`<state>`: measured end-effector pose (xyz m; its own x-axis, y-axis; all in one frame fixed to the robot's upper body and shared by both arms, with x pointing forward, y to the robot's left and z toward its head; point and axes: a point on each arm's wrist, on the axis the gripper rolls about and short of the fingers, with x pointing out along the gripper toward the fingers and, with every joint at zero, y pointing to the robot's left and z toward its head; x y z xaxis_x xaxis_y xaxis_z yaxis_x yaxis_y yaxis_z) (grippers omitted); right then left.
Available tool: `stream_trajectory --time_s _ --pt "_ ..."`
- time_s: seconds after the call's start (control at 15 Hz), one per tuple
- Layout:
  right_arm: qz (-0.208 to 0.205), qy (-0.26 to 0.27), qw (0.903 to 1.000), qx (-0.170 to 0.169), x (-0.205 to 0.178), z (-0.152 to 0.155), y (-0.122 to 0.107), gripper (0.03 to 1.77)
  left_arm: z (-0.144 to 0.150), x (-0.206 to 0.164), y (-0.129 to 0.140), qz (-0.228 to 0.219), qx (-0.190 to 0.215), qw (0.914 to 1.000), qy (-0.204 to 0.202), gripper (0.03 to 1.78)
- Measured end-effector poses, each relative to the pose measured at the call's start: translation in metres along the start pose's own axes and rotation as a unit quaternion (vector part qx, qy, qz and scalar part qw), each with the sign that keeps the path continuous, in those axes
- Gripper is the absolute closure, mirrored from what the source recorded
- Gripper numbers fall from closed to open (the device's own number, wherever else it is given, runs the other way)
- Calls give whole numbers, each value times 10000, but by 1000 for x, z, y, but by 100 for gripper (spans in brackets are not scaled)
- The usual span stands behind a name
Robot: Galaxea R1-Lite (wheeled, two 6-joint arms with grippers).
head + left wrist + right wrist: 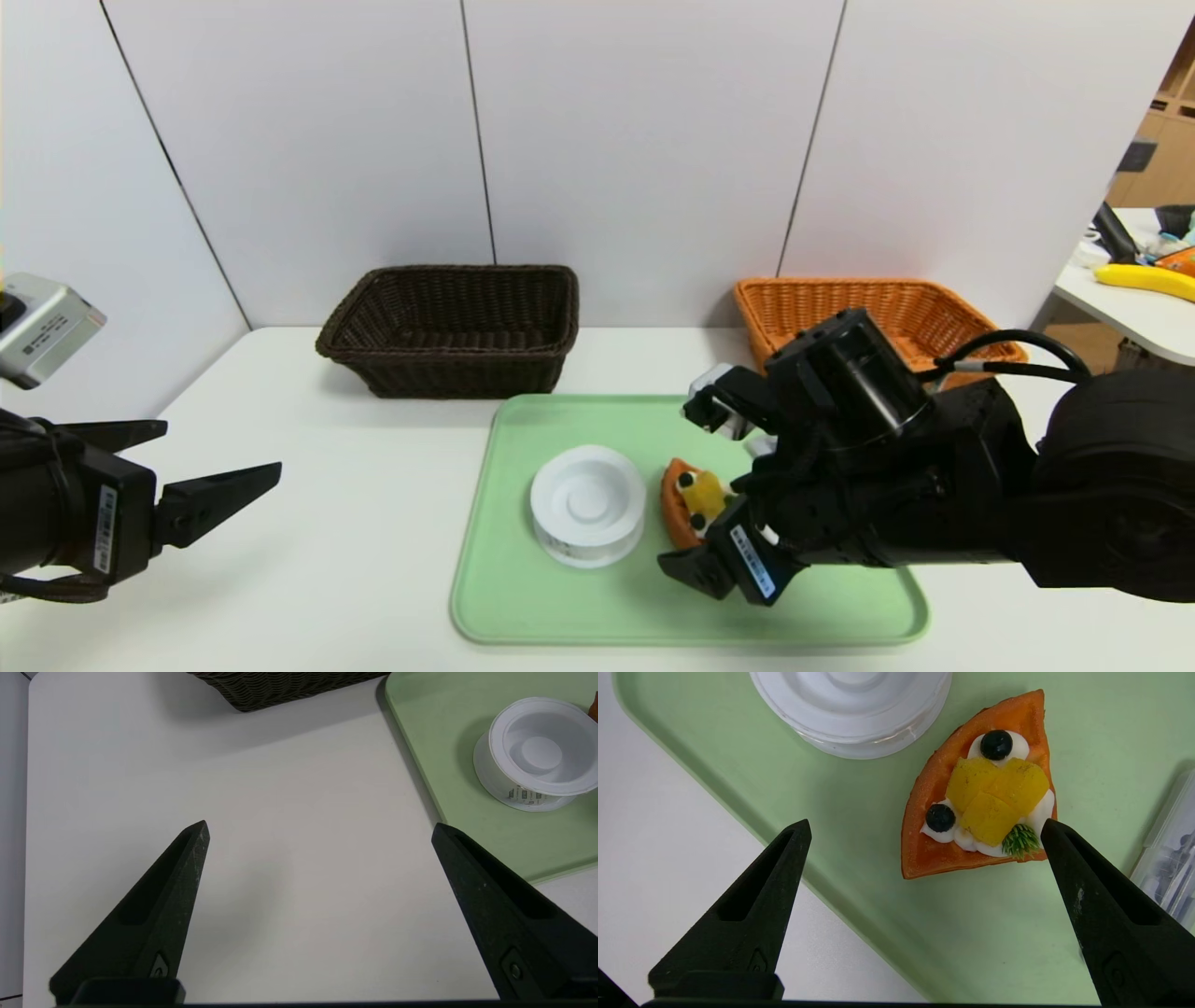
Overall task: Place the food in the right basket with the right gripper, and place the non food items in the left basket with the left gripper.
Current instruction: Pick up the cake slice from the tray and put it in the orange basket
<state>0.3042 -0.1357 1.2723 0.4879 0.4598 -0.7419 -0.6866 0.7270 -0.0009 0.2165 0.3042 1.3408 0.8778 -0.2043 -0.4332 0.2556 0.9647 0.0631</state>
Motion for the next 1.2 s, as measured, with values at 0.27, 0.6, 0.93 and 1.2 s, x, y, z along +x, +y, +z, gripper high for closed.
stream_trajectory --time_s 0.27,0.6,0.93,1.2 --pt "-55 82 9999 27 6 -1 -2 10 -2 0 0 -14 11 10000 30 12" --pt "-193 76 9997 149 9 2 -11 10 -3 0 -2 -66 37 10000 40 12" --pt "-258 205 9992 224 20 1 -18 10 -4 0 -4 -129 70 9999 40 12" --pt "-373 199 9989 178 24 5 -17 10 -5 -2 -5 -167 87 9998 28 12"
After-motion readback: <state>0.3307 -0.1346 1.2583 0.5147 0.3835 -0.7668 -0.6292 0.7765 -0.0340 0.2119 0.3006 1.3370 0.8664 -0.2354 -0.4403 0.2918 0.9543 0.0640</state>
